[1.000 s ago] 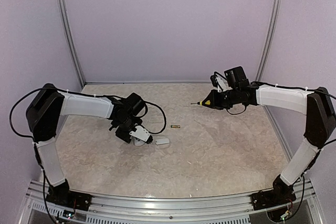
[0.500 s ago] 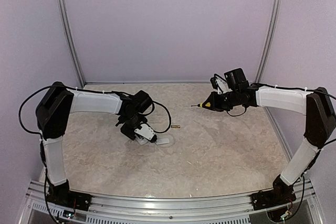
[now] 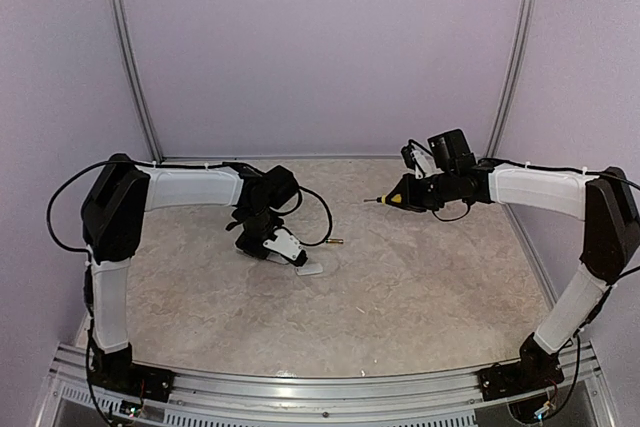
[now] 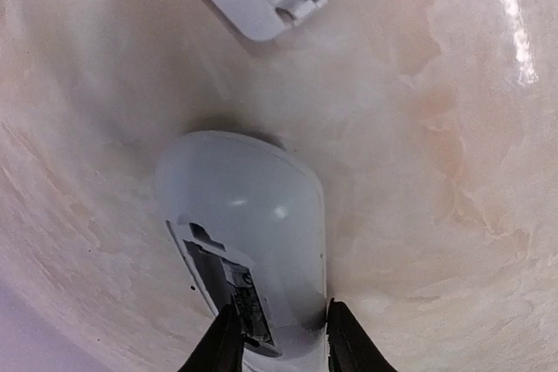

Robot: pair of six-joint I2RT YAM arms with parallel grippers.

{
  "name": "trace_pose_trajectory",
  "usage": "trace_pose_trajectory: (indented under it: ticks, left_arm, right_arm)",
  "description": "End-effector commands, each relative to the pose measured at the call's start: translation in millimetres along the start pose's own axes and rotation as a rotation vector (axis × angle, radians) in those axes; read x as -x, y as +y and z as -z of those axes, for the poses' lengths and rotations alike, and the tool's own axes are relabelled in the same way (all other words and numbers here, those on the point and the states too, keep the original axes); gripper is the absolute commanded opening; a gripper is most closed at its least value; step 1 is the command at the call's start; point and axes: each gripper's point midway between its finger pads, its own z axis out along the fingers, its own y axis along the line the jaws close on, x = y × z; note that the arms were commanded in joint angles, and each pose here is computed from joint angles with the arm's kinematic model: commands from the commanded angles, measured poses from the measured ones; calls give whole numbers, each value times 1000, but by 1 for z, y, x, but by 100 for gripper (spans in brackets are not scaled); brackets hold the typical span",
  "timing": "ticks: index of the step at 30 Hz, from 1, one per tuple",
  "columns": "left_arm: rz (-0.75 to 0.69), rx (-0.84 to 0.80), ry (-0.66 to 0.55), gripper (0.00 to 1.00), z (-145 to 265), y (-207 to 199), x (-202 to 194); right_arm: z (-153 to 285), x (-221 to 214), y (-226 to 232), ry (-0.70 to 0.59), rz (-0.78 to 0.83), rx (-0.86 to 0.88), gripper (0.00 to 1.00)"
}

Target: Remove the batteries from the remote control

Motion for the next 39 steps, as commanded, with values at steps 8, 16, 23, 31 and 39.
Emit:
trace_pose_trajectory:
  ticks: [8,16,23,31,39]
  left_arm:
    - [159,-109,-109,26,6,-27,11]
    - [267,-27,-261,28,48,-31,36]
    - [332,63,-380,28,77,-36,78]
    - [451,82,-475,29,88,-36,137]
    - [525,47,-494,32,72,-46,187]
  right_arm:
    - [10,6,3,-21,-5,9,0]
    - [17,11,5,-36,4,1,0]
    - [23,17,8,-45,15,-4,0]
    - [37,21,10,-61,32,-25,0]
    - [46,19,6,-60,46,-59,0]
